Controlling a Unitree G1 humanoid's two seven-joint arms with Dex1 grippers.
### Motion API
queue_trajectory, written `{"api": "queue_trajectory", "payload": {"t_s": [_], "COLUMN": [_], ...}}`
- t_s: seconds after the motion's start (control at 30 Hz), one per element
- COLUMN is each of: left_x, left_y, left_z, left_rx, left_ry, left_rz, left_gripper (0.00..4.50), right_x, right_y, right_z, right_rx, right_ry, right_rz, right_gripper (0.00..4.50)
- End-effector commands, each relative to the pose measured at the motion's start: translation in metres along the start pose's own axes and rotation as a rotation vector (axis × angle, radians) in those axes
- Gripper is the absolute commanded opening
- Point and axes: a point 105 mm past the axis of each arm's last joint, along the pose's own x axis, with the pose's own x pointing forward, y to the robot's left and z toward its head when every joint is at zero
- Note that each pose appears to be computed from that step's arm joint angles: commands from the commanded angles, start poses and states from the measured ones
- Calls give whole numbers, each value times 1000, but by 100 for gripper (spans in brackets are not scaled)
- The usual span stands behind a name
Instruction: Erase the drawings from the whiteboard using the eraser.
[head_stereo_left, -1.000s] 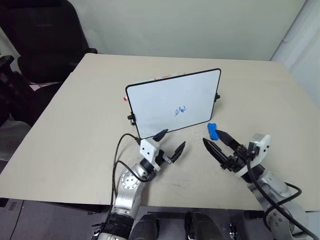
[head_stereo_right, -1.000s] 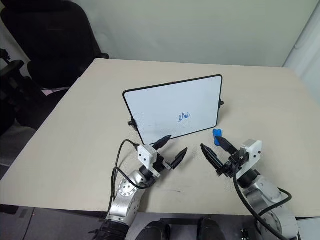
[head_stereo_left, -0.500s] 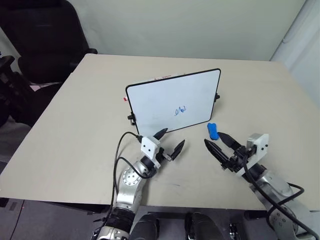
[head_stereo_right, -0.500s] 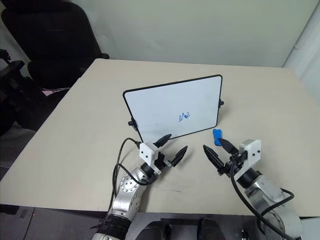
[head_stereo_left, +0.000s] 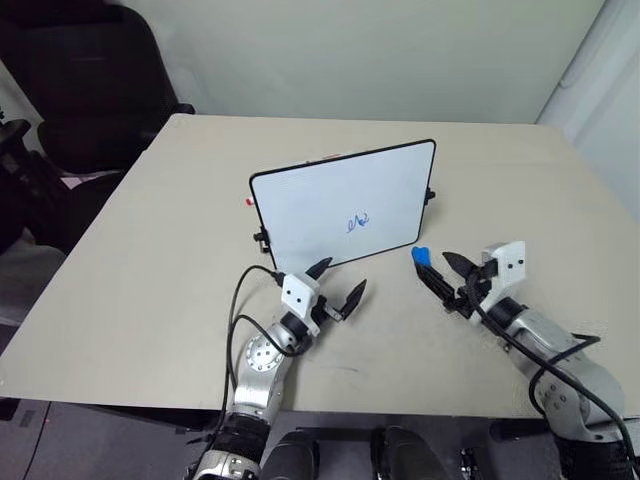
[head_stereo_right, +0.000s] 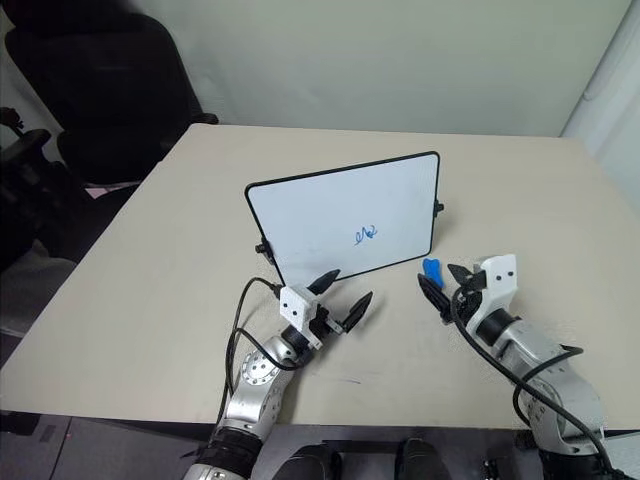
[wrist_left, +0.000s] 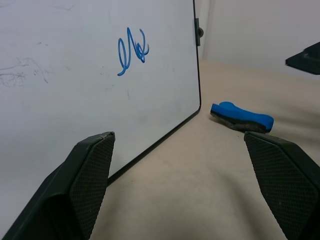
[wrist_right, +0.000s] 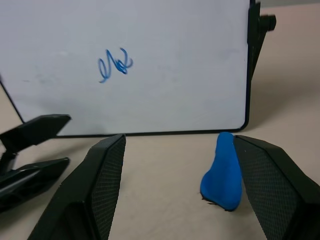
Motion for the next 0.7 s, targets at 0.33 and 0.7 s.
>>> {"api": "queue_trajectory", "payload": {"t_s": [0.33,0.7], "left_x": [-11,-16], "left_y": [-4,-3], "left_z": [-4,1], "left_rx": [-9,2], "left_ry": [9,-2], "left_rz": [15,40], "left_gripper": [450,450], "right_x": [40,37], "right_y": [-25,-24], "right_z": [-19,-21], "right_rx": [-25,-41], "right_ry": [256,368], "right_rz": [-125,-128], "right_gripper": [362,362]}}
